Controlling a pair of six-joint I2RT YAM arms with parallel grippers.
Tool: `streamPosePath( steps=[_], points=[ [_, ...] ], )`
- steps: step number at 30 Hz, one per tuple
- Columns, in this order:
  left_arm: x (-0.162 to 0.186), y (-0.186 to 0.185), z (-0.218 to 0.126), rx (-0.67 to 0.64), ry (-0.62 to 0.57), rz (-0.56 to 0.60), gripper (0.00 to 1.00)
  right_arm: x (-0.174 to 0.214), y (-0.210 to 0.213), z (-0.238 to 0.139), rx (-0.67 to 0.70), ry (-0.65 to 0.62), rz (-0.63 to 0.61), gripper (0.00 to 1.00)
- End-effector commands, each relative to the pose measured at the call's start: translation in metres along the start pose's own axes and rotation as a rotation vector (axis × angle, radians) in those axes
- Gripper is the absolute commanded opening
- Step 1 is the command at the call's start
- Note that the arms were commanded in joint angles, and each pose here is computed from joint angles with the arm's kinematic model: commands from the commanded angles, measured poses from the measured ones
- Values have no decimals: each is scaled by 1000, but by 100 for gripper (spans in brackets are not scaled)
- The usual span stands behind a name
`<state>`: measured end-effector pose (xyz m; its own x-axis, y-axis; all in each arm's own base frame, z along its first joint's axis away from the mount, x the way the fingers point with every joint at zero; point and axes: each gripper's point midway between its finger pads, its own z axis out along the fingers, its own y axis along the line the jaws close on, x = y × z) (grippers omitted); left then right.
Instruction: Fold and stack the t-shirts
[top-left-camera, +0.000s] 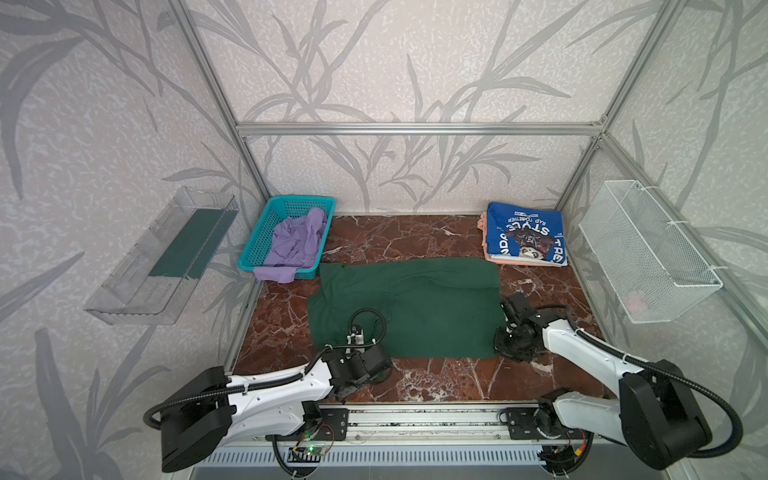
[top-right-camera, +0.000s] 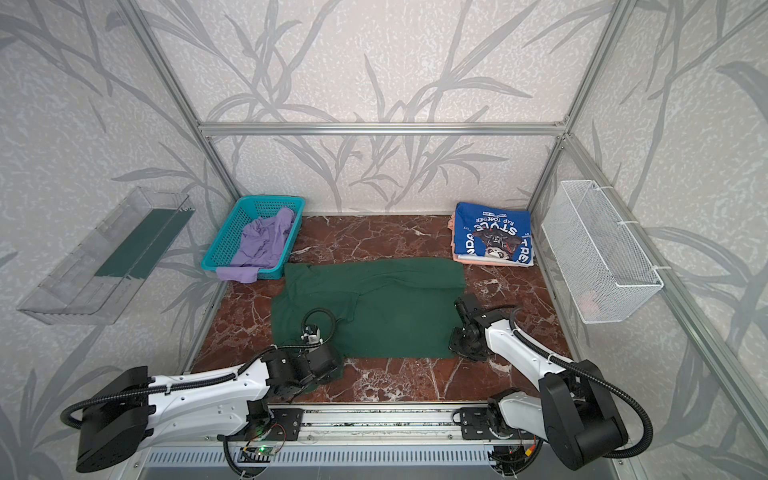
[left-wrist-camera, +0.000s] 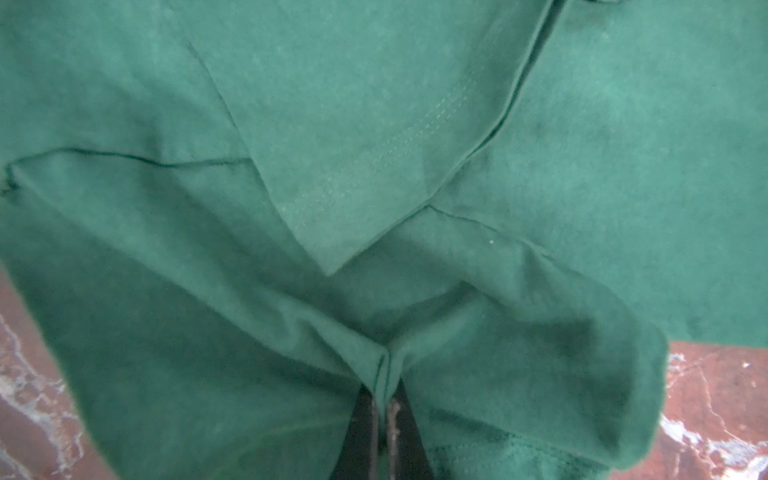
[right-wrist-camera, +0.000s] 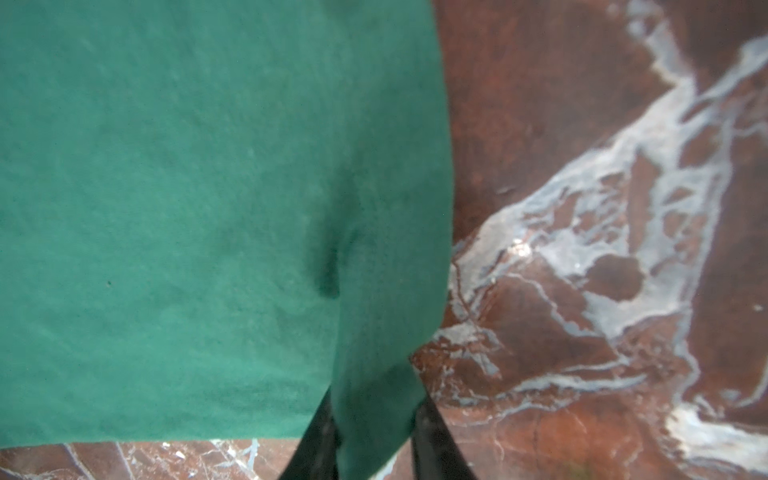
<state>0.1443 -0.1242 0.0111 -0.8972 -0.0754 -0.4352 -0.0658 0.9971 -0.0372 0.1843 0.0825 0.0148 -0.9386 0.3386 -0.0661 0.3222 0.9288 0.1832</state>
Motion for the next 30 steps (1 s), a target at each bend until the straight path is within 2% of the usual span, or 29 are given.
streamPosePath(
  steps=[1,5,12,18,22,30],
  points=[
    [32,16,5,-40,139,53,0,-2,-7,0,33,-25,-5,19],
    [25,13,2,-31,114,65,0,-4,-5,-4,21,-44,-14,6],
    [18,11,-4,-11,93,51,0,-7,-5,-8,32,-52,-24,0],
    [1,7,-20,19,44,53,0,-10,-1,-11,21,-62,-32,0],
    [-9,10,-21,45,73,-1,0,-17,-2,-20,54,-72,-43,0],
    [-53,9,-34,48,19,-17,0,-40,15,-45,43,-131,-102,0]
  ],
)
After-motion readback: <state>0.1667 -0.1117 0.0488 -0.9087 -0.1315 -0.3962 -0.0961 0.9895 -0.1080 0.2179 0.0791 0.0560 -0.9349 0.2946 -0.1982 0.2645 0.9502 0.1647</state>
